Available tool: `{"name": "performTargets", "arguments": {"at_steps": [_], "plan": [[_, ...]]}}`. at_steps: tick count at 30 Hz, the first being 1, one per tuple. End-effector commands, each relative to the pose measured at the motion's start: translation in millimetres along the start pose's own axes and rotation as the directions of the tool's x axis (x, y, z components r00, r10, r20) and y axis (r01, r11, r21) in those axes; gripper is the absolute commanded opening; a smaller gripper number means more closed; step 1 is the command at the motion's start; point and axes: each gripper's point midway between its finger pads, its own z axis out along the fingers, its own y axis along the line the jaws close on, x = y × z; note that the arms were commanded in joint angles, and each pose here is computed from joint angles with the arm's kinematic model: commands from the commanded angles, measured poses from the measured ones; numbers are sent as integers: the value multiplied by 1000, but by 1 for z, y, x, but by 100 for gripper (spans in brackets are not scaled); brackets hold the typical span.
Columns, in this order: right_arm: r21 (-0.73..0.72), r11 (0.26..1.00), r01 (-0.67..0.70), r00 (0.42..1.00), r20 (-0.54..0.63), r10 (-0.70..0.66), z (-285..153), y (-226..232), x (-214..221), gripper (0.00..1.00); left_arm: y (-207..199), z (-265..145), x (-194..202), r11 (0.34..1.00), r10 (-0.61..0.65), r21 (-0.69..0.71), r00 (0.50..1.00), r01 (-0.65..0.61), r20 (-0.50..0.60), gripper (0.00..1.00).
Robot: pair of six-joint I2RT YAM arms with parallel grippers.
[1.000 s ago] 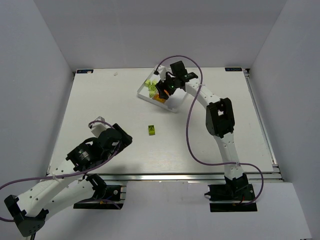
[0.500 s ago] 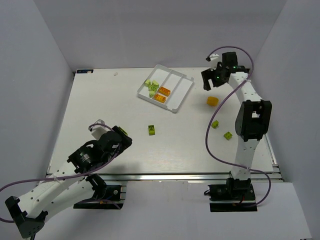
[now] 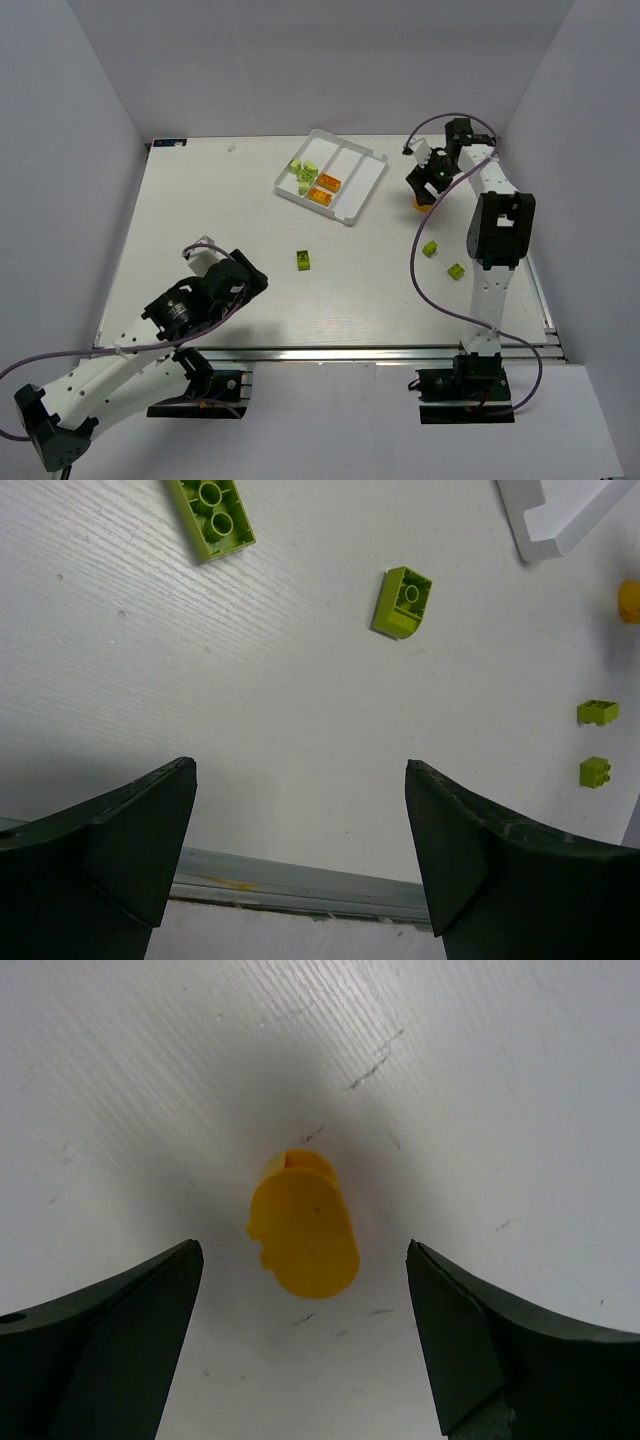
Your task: Sort the legos into containers by color
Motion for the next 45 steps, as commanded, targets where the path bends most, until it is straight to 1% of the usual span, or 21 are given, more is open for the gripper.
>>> {"name": "performTargets", "arguments": {"at_steps": [1,4,8,11,12,14,15,18,21,22,23,25,26,31,32,33,34,36,39,43,45], "plan": [[-53,992,113,994,-4,-113,20,1,-3,88,-6,-2,-8,1000,-1,14,1000,0,25,95],[-58,987,151,988,-29,-153,29,2,7,87,-4,-3,-7,1000,-8,16,1000,7,25,95],[-85,980,180,980,-72,-186,40,9,21,78,-3,-3,-7,1000,-22,20,999,22,28,95],[-75,981,180,979,-82,-185,41,5,22,52,-3,-3,-7,1000,-20,15,999,20,28,95],[-68,981,180,980,-76,-185,38,3,18,32,-3,-3,-7,1000,-20,13,999,20,27,94],[-59,980,190,979,-60,-193,31,1,12,20,-3,-3,-6,1000,-15,8,1000,15,24,94],[-46,978,203,978,-42,-204,24,1,3,11,-3,-2,-6,1000,-15,7,1000,14,23,95],[-45,969,244,968,72,-241,3,14,-43,1,-3,0,-5,1000,-11,5,1000,11,21,94],[-29,963,267,936,247,-251,-19,40,-114,1,-4,2,-4,1000,-1,2,1000,1,20,95],[-12,958,288,910,315,-270,-17,50,-141,1,-4,3,-4,1000,11,-3,1000,-11,18,95],[-20,967,255,904,360,-231,-20,67,-165,0,-4,5,-3,1000,21,-10,1000,-21,16,95],[-1,980,199,895,407,-181,-15,74,-189,0,-8,3,-5,999,41,-10,999,-41,16,95],[-4,988,156,876,463,-136,-6,93,-220,0,-7,4,-5,999,51,-19,999,-51,12,95],[49,999,9,842,538,-33,23,114,-274,0,-7,2,-7,997,68,-31,998,-68,13,95],[60,998,-28,846,533,-9,39,110,-275,0,-6,2,-7,997,67,-30,998,-67,14,95],[87,995,-58,826,564,-1,40,107,-291,0,-7,1,-7,998,61,-25,998,-61,16,95],[125,988,-86,829,559,1,45,99,-293,0,-7,1,-8,998,57,-20,998,-56,18,95],[164,978,-131,834,552,19,63,86,-297,6,-6,1,-8,999,48,-19,999,-48,19,95],[232,955,-186,848,529,37,79,65,-284,11,-6,1,-6,999,41,-17,999,-41,13,94],[286,939,-193,858,514,20,91,49,-268,13,-6,3,-2,999,39,-17,999,-39,1,94],[288,940,-184,863,504,15,96,46,-263,19,-7,5,-1,999,42,-15,999,-42,-3,95]]}}
